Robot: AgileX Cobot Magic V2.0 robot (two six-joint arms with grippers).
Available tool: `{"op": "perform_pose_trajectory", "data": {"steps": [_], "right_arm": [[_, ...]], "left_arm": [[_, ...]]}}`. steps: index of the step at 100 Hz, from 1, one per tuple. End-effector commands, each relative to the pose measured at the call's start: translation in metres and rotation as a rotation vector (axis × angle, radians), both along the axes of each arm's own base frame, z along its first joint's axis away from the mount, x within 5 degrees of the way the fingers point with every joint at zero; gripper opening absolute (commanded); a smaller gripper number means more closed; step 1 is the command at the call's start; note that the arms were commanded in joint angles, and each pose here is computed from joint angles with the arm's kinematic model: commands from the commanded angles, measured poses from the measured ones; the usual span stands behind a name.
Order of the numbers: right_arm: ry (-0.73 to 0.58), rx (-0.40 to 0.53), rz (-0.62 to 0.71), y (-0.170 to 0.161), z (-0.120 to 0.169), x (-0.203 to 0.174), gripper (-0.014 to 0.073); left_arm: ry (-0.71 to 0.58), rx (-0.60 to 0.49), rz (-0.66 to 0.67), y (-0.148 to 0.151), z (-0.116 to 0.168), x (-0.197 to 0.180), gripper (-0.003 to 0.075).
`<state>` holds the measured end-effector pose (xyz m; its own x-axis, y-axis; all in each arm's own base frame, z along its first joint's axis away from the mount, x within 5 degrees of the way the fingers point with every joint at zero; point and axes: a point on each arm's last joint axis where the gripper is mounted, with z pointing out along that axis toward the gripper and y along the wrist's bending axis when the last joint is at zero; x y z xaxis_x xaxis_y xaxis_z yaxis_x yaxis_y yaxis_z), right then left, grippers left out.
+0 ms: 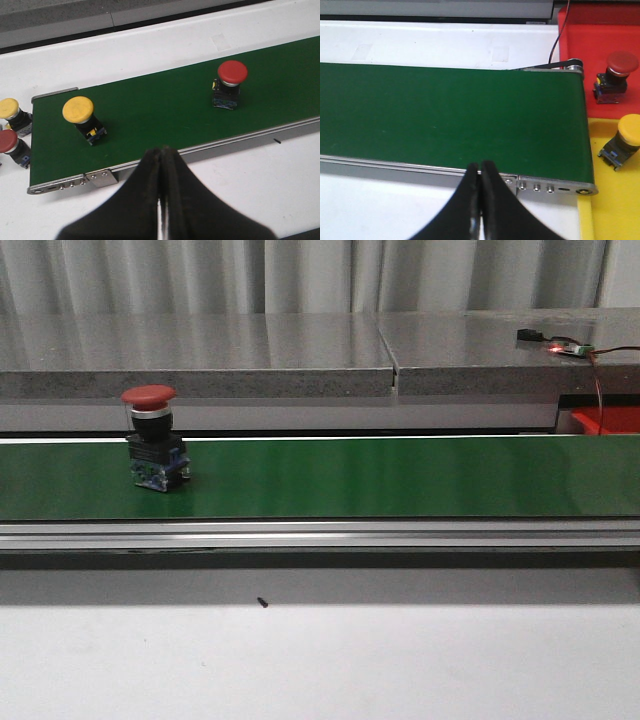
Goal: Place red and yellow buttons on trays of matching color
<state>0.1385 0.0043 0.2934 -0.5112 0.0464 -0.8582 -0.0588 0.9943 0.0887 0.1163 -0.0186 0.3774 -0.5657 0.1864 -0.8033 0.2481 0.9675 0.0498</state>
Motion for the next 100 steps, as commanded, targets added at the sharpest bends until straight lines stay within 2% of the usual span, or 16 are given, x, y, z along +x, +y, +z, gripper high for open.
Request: {"op": "perform_pose_trajectory", "data": {"steps": [1, 27, 53, 71, 100], "right_arm": [[-0.079, 0.002, -0.011, -0.001, 0.013, 0.002, -0.0067], [-0.063, 0.002, -0.004, 0.000, 0.013, 0.002, -0.0067], [-0.078, -0.005, 0.012, 0.001, 0.026, 0.008, -0.0067], [-0.055, -0.001, 0.093, 0.012, 0.040, 0.025, -0.0067], [0.052, -0.013, 0.263, 0.044, 0.044, 0.065, -0.0044]], "left_arm": [[-0.104, -0.042, 0.002, -0.001, 0.006, -0.012, -0.0019], [-0.160, -0.049, 0.000, 0.002, -0.015, -0.050, -0.0019], [-0.188, -0.051, 0.000, 0.002, -0.015, -0.057, -0.0019], [-0.188, -0.051, 0.000, 0.002, -0.015, -0.057, -0.0019], [-0.188, -0.051, 0.000, 0.002, -0.015, -0.057, -0.0019]]}}
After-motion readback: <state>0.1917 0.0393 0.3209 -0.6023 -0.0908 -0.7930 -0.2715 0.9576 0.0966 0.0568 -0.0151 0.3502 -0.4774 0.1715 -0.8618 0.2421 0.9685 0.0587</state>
